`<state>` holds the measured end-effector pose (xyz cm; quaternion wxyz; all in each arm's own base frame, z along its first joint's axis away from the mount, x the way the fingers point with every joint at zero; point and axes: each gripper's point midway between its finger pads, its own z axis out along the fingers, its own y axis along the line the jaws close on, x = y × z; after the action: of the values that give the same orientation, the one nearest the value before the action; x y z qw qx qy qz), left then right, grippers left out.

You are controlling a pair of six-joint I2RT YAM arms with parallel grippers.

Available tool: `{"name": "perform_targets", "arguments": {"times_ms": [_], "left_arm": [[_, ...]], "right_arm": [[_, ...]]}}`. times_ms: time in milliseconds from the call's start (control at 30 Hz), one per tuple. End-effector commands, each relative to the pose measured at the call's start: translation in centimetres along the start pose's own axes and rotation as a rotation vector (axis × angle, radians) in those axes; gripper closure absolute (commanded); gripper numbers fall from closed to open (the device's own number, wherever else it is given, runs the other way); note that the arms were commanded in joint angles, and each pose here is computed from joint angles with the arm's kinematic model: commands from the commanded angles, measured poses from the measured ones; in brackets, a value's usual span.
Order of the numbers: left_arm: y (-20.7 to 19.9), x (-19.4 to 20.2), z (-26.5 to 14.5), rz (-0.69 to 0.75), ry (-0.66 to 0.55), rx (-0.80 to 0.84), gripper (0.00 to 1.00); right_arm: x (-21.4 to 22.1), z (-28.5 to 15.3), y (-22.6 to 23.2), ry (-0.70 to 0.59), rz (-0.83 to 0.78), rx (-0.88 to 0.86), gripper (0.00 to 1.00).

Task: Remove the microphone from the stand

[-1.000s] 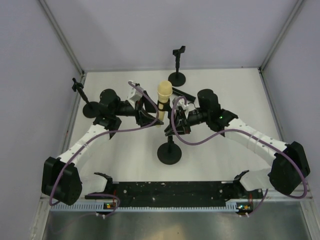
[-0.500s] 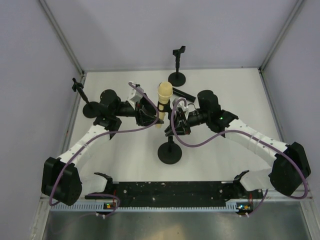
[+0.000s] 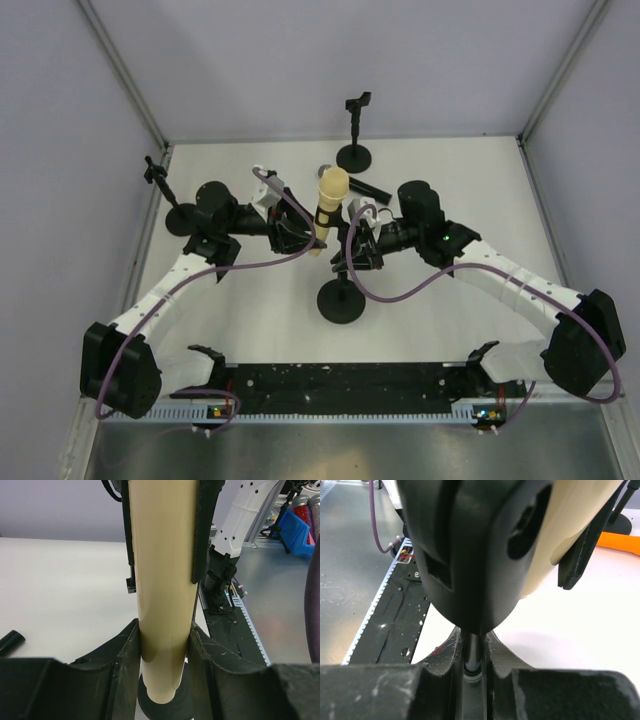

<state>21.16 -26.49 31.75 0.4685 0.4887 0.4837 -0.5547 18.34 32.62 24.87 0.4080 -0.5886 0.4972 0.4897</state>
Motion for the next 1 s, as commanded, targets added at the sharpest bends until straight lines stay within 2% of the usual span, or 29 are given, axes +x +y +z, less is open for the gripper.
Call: {"name": "perform_targets", "arguments": {"times_ms": [0,567,967], "left_arm": [[-0.9,-2.2,-0.8,0.070,-0.031,-0.004,1.00],[-0.2,-3.3,-1.5,0.102,-0.078,-0.069,1.00],[-0.1,-3.9,-1.8,0.113,-0.101,-0.083,1.00]], "right_arm": [[-1.8,-1.2,-0.1,-0.036,-0.102,0.021,1.00],[-1.3,-1.1,1.6,-0.044,-0.071,-0.078,1.00],[-1.0,-1.0,1.5,-0.039,-0.067,-0.075,1.00]]}}
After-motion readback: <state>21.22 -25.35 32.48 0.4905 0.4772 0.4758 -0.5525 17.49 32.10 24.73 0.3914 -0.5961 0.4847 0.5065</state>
